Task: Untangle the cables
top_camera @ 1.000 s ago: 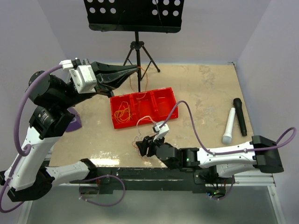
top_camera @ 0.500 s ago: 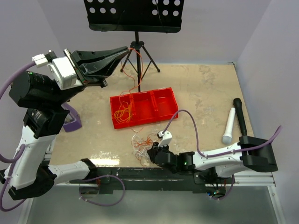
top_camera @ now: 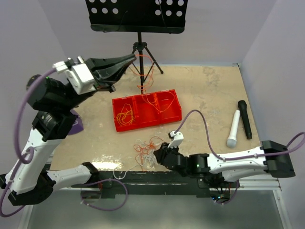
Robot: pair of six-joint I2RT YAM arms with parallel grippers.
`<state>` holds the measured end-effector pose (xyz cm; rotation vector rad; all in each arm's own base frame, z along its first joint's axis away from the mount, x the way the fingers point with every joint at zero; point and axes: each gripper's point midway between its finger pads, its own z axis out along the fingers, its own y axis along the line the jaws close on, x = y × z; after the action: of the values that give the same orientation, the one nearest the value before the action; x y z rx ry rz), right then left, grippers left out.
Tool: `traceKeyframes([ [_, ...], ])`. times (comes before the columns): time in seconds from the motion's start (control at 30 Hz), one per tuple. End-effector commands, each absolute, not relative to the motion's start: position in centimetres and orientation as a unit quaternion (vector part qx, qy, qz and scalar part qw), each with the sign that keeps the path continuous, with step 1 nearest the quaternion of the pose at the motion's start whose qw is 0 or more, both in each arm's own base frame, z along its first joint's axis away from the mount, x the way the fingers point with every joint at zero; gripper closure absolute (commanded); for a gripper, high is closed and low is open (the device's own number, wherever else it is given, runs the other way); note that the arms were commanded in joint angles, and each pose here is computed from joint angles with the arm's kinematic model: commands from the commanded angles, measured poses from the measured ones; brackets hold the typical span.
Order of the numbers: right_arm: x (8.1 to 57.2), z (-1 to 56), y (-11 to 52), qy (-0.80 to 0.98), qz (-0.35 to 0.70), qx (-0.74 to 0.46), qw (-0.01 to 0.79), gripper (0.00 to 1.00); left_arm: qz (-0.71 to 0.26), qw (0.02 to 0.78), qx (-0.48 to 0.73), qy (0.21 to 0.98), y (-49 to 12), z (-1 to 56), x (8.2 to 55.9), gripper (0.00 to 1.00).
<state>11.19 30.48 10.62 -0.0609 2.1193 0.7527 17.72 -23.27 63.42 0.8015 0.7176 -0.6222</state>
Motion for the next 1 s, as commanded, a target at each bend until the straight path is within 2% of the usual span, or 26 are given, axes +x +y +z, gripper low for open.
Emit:
traceKeyframes([
  [0.0,13.2,19.0,29.6,0.806,0.328,0.029,0.492,0.58,-0.258,0.785,0.399,0.397,-24.6,56.5,20.8,1.0],
  [0.07,13.4,21.4,29.1,0.794,0.335,0.027,0.507,0.45,-0.252,0.77,0.41,0.419,-25.1,53.5,21.6,1.0],
  [0.17,13.8,24.1,28.2,0.78,0.341,0.029,0.524,0.37,-0.25,0.753,0.417,0.443,-25.7,50.0,22.6,1.0],
  [0.33,14.6,26.0,26.3,0.775,0.323,0.058,0.541,0.38,-0.242,0.75,0.41,0.46,-26.5,47.3,24.4,1.0],
  [0.6,15.2,25.8,23.3,0.778,0.3,0.128,0.537,0.41,-0.218,0.755,0.351,0.508,-27.6,44.2,29.3,1.0],
  [0.77,15.2,25.5,22.0,0.777,0.308,0.169,0.522,0.4,-0.196,0.759,0.317,0.534,-28.5,42.9,32.8,1.0],
  [0.97,15.1,27.7,21.2,0.76,0.348,0.177,0.521,0.37,-0.182,0.745,0.308,0.563,-30.6,40.2,36.5,1.0],
])
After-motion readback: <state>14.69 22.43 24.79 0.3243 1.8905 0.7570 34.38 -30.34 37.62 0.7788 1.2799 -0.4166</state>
